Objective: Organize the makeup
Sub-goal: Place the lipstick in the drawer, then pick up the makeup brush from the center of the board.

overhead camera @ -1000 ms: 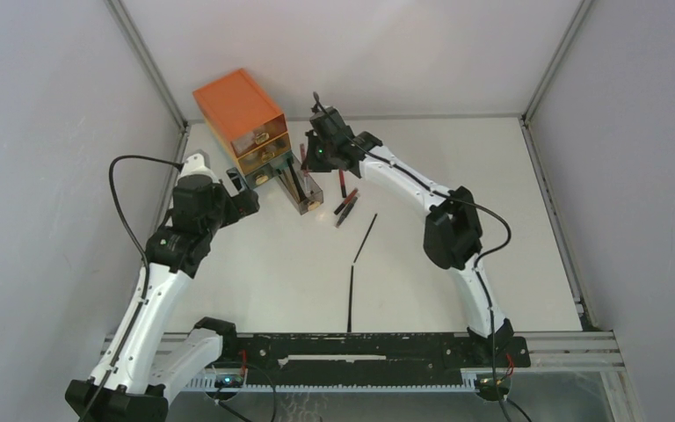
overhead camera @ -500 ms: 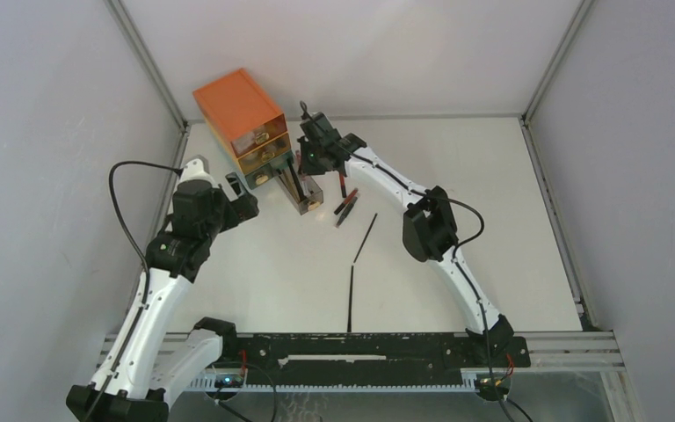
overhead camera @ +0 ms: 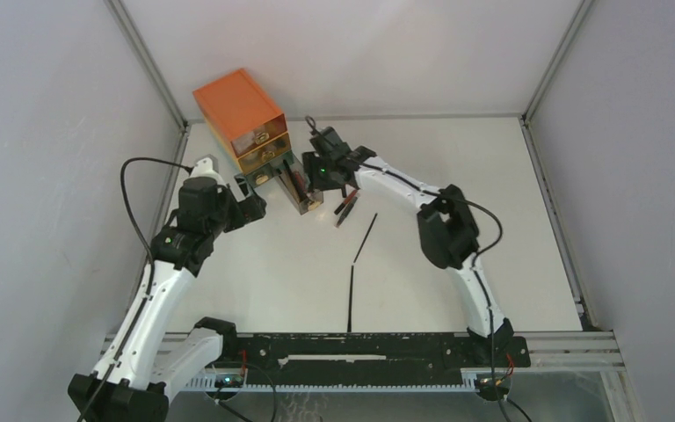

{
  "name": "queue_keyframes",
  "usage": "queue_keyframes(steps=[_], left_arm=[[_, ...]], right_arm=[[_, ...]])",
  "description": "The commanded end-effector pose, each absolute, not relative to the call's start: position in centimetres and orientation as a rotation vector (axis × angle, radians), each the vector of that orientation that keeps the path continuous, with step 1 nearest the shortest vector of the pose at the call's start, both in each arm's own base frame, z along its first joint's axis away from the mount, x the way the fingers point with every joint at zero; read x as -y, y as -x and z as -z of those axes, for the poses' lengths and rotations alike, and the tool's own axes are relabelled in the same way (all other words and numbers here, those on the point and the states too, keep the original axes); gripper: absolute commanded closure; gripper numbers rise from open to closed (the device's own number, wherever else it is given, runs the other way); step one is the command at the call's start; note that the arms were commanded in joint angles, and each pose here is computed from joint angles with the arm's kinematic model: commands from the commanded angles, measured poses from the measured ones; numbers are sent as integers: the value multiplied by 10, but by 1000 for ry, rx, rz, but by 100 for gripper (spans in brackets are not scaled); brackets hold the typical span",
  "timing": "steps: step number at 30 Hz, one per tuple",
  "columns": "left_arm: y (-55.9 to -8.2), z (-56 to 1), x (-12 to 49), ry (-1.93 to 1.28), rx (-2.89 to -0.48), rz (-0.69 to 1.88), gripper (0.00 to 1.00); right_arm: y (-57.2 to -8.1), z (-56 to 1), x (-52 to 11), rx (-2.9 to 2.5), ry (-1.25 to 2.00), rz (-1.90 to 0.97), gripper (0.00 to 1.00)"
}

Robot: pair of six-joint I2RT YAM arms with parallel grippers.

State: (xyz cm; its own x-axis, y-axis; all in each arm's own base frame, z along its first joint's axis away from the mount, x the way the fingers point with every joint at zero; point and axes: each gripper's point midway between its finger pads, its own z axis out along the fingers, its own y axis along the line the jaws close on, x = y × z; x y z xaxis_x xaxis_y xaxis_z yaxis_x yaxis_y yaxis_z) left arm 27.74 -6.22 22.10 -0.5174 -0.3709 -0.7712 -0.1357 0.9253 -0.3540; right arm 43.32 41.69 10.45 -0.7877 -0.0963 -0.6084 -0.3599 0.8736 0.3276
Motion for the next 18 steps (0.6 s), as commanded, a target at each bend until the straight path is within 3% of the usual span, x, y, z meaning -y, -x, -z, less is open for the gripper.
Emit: queue_keyframes(steps=[1, 7, 18], left_arm=[[-278, -225, 79, 262, -2124, 358, 0], [-275, -206, 89, 245, -2163, 391, 0], [-279, -204, 97, 214, -2173, 413, 0]], right_arm=[[-434, -158, -338, -2338, -19, -508, 36], [-387, -100, -256, -2500, -382, -177, 44], [-353, -47, -253, -2608, -475, -123, 53]])
